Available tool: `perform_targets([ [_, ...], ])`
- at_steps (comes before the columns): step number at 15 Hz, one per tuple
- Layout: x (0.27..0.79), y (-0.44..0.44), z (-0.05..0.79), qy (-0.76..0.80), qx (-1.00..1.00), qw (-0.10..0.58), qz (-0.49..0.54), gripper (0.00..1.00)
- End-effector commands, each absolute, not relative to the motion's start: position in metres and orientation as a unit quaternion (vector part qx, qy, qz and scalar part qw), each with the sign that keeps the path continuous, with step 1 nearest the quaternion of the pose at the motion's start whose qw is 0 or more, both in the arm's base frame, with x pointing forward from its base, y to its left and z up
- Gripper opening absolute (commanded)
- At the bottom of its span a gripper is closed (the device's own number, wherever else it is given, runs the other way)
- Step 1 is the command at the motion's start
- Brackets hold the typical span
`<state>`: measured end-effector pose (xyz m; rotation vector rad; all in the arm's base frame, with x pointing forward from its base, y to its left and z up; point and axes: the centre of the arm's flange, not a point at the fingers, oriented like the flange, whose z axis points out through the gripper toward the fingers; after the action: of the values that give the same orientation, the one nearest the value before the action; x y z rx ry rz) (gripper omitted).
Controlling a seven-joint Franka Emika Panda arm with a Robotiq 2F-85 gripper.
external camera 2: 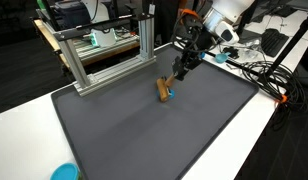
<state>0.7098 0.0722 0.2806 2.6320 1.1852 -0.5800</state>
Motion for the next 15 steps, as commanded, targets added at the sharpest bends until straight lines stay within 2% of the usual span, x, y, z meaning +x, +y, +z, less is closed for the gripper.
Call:
perform_targets([
  [1,0.71,0.06,0.225,0.379,0.893,0.072,-0.232,0.22],
  [10,0.705,0.034,0.222,0.3,0.909,0.073,-0.279,0.22],
  [15,0.668,0.004,0.341,0.252,0.949,0.025,-0.188,0.22],
])
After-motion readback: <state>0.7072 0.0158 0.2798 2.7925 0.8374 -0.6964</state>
